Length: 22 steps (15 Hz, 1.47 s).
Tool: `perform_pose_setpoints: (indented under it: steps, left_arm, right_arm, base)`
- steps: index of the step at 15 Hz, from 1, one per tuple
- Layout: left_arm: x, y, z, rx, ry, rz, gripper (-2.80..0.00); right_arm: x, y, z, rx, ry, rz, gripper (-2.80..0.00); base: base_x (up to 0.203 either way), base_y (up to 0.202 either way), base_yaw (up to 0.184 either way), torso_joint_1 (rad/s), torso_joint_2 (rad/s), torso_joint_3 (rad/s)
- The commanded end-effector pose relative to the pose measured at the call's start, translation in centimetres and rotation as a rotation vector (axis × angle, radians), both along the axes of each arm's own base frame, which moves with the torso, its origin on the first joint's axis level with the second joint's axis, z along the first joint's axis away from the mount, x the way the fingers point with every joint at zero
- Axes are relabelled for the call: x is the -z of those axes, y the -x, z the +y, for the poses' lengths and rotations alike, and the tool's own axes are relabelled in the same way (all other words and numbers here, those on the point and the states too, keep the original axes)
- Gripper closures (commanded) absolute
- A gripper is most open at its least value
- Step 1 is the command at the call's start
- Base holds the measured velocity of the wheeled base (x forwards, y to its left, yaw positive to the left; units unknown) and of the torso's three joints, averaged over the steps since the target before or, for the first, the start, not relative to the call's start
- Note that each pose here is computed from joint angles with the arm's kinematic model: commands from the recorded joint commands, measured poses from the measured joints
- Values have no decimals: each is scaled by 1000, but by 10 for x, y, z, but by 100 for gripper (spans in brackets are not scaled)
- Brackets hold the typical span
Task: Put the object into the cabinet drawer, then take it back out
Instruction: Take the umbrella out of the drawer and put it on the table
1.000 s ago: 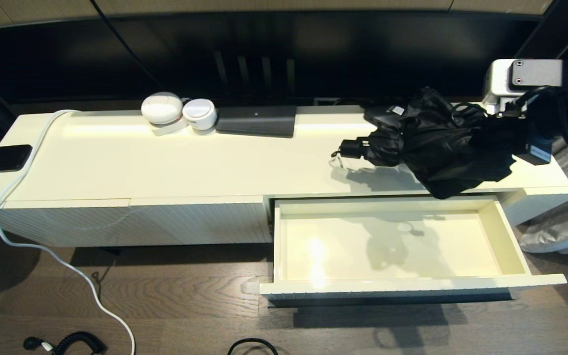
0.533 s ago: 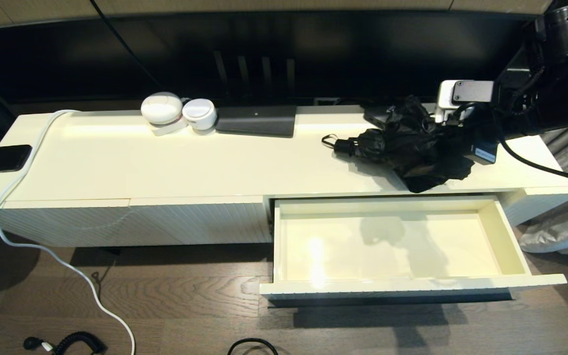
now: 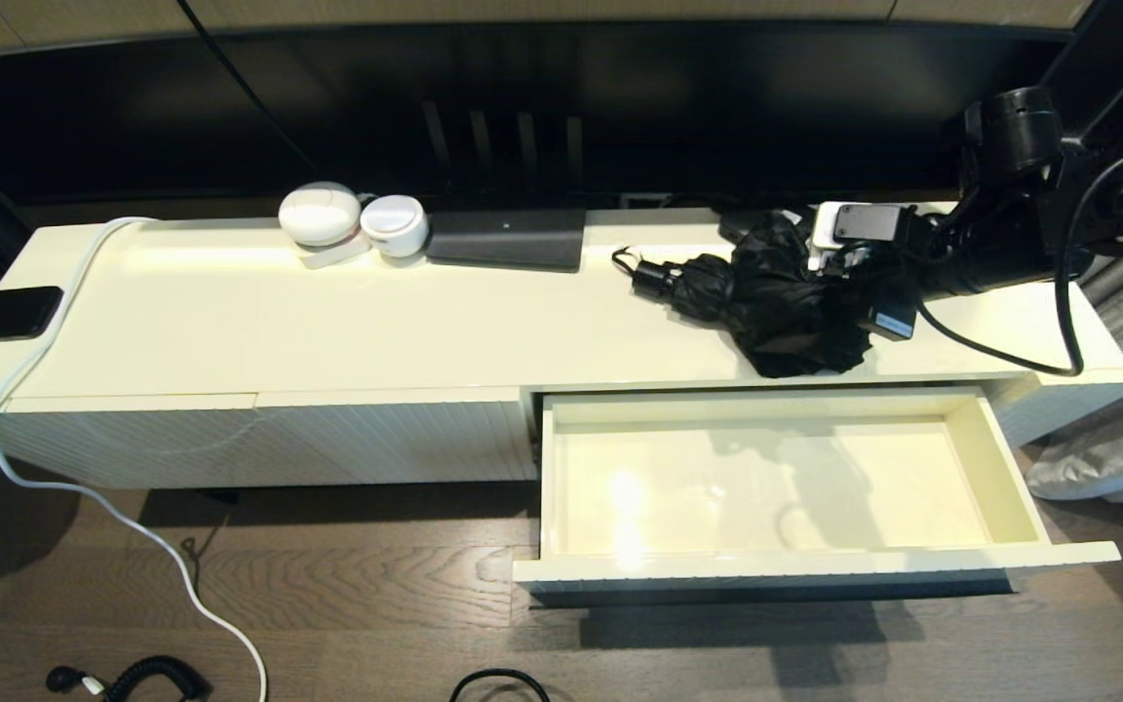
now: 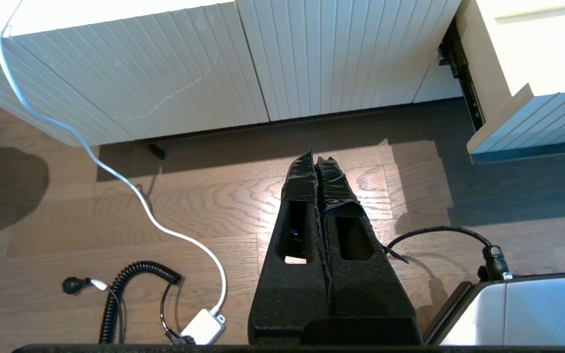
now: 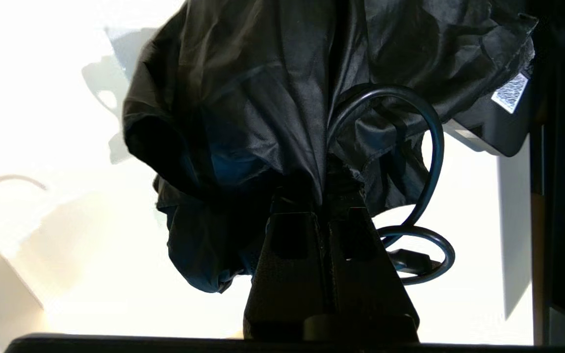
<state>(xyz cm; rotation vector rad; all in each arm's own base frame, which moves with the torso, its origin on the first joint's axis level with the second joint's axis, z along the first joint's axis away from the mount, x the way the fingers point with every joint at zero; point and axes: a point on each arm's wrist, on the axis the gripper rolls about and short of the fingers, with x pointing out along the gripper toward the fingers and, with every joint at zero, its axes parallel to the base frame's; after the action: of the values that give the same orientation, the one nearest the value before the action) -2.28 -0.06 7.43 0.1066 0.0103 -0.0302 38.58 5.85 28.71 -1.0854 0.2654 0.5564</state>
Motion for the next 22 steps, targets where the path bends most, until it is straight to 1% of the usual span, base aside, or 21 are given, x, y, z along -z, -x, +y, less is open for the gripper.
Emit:
perform_pose_setpoints:
  steps: [1, 6, 7, 10, 13, 14, 17, 19, 22]
  left_arm:
    - [0, 0, 0, 0, -1, 0, 0]
    - [0, 0, 0, 0, -1, 0, 0]
    - [0, 0, 0, 1, -1, 0, 0]
    - [0, 0, 0, 1, -1, 0, 0]
    - [0, 0, 0, 0, -1, 0, 0]
    - [0, 0, 0, 1, -1, -1, 0]
    - [0, 0, 0, 1, -1, 0, 0]
    - [0, 0, 0, 1, -1, -1, 0]
    - [0, 0, 0, 1, -1, -1, 0]
  right_arm:
    - [13, -13, 2, -4, 8, 23, 0]
    - [21, -24, 2, 8, 7, 11, 0]
    - [20, -24, 2, 9, 5, 11, -280]
    - [18, -21, 2, 21, -4, 9, -280]
    - [9, -13, 1, 22, -13, -5, -280]
    - [-3, -3, -1, 21, -15, -25, -280]
    - [-19, 16, -3, 22, -17, -53, -280]
    - [-25, 26, -5, 24, -22, -61, -280]
    - [-39, 57, -9, 23, -26, -68, -280]
  base:
    - [0, 0, 0, 0, 0, 0]
    - [0, 0, 0, 0, 0, 0]
    - [0, 0, 0, 0, 0, 0]
    - [0, 0, 0, 0, 0, 0]
    - [0, 0, 0, 0, 0, 0]
    - [0, 0, 0, 0, 0, 0]
    - [0, 0, 0, 0, 0, 0]
    - [0, 0, 0, 0, 0, 0]
    - [0, 0, 0, 0, 0, 0]
